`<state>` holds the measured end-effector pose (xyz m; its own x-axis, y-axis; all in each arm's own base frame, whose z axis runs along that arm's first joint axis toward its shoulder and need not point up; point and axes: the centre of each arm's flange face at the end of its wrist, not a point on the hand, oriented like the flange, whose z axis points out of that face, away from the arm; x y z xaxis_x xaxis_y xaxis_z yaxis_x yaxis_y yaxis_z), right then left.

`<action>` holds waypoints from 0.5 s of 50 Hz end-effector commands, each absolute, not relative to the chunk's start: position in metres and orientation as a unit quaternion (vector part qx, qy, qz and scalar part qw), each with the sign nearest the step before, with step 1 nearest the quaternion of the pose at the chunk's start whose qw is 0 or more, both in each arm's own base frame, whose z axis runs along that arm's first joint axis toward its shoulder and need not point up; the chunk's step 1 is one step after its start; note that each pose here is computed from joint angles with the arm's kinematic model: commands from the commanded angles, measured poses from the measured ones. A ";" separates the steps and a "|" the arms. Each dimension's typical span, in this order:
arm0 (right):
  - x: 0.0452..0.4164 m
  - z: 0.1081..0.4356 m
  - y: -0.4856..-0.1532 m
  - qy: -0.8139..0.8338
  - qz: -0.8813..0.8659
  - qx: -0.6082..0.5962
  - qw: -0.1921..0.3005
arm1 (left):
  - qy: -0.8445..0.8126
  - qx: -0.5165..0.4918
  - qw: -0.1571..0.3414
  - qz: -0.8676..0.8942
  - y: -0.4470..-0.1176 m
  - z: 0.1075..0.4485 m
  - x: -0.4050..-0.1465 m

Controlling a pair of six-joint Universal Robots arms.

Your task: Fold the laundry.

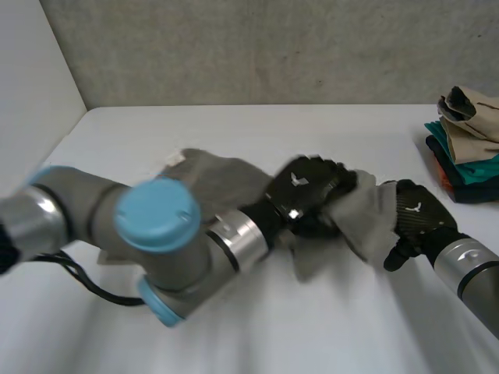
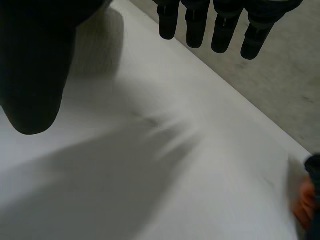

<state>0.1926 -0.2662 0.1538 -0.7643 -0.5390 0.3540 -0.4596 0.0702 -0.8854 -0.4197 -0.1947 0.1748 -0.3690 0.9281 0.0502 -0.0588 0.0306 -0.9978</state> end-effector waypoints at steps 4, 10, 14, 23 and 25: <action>0.165 0.164 -0.291 0.753 -0.604 -0.262 -0.007 | -0.619 -0.357 0.370 0.594 -0.195 0.188 -0.403; 0.162 0.172 -0.295 0.749 -0.612 -0.254 -0.008 | -0.675 -0.296 0.264 0.621 -0.226 0.213 -0.332; 0.163 0.188 -0.293 0.737 -0.624 -0.259 -0.013 | -0.698 -0.292 0.212 0.618 -0.228 0.206 -0.298; 0.164 0.240 -0.285 0.728 -0.621 -0.288 -0.030 | -0.748 -0.301 0.086 0.586 -0.243 0.173 -0.232; 0.164 0.246 -0.283 0.735 -0.611 -0.294 -0.028 | -0.754 -0.309 0.069 0.576 -0.243 0.167 -0.225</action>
<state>0.1636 -0.2887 0.2200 -0.8470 -0.3741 0.3777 -0.4310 0.0673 -0.8998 -0.2488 -0.2409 0.1846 -0.8016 0.5720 -0.1739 0.2829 0.1066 -0.9532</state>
